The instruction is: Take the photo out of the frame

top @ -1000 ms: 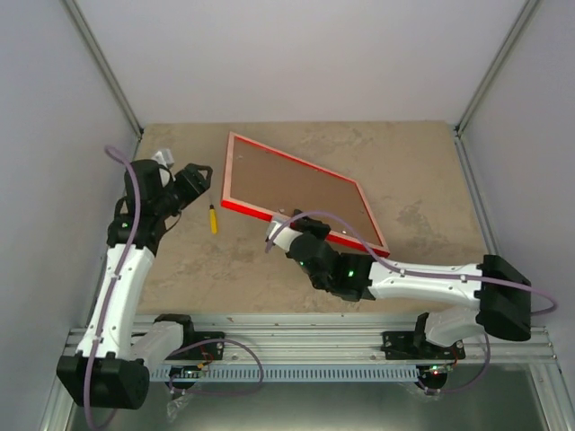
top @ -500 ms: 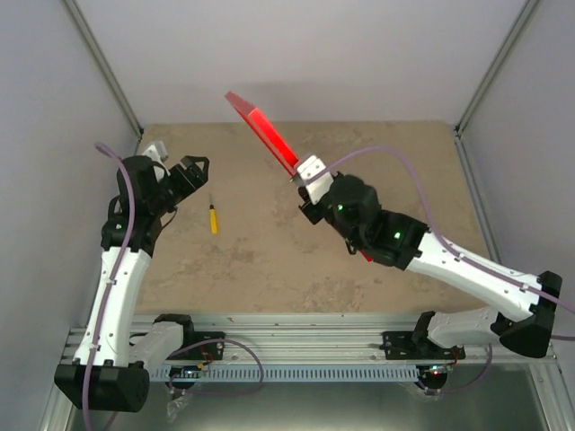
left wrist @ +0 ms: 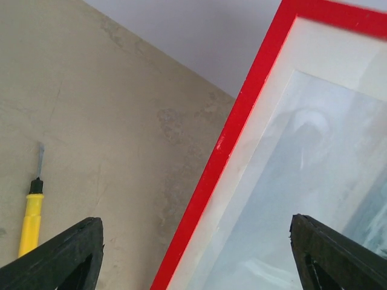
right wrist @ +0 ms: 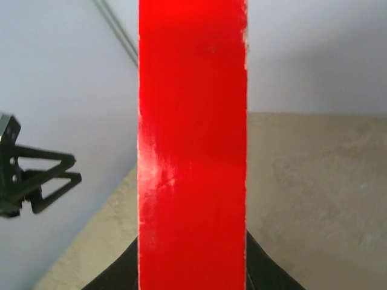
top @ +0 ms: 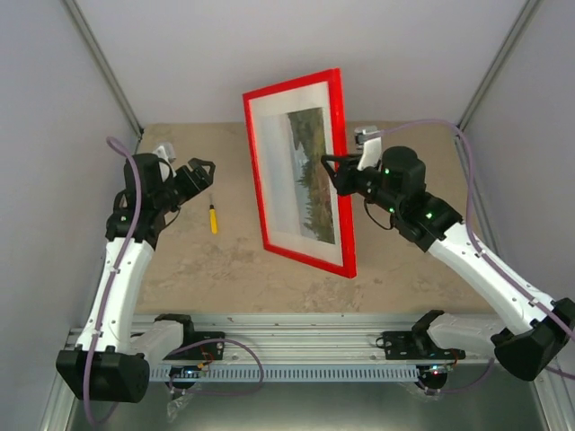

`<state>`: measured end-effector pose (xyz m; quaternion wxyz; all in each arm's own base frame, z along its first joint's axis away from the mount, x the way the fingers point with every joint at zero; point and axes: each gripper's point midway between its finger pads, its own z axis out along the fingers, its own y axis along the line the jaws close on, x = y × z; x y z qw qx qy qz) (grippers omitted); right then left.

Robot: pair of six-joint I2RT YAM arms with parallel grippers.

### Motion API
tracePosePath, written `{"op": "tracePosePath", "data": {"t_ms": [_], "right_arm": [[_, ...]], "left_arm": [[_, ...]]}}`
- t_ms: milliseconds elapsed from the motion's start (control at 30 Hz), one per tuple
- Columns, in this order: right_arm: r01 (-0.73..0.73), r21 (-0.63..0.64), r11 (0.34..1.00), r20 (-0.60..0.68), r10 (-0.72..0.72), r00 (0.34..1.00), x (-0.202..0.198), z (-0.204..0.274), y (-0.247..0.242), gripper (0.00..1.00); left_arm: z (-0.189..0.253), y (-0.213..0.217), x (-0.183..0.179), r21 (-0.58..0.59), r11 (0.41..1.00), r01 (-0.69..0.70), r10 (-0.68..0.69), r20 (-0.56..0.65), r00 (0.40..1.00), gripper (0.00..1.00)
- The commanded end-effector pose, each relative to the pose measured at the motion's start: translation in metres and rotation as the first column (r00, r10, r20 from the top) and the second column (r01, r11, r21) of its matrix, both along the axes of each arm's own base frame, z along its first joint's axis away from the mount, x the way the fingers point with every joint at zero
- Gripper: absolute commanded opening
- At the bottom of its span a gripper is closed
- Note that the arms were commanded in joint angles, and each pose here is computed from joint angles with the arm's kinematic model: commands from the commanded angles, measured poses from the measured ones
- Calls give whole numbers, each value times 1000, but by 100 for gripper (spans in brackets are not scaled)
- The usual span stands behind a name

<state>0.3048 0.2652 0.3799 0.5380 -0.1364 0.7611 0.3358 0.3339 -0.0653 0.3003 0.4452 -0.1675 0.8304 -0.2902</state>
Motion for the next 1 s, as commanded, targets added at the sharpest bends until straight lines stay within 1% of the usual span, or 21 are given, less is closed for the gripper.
{"op": "tracePosePath", "data": {"t_ms": [0,67,167,267,433,667,967], "right_arm": [[-24,322,946,-113,63,992,3,13,-14,1],[23,359,933,-226,63,972,12,-19,-23,1],[61,404,913,-270,55,961,21,-43,-31,1],[98,437,894,-348,67,935,28,-77,-37,1],[144,440,886,-445,76,892,37,-128,-42,0],[161,432,887,-537,110,836,46,-185,-34,0],[110,417,902,-617,192,763,60,-251,-11,1]], "left_arm": [[-14,-5,-3,5,999,46,-46,-45,998,86],[-22,-6,-3,7,998,57,-56,-68,996,86],[-37,-7,-4,16,998,67,-65,-112,992,88],[-50,-6,-7,25,997,72,-67,-141,988,88],[-72,-4,-11,41,996,73,-64,-192,979,88],[-93,-1,-17,67,995,73,-55,-240,969,89],[-123,6,-24,112,991,73,-34,-317,948,90]]}}
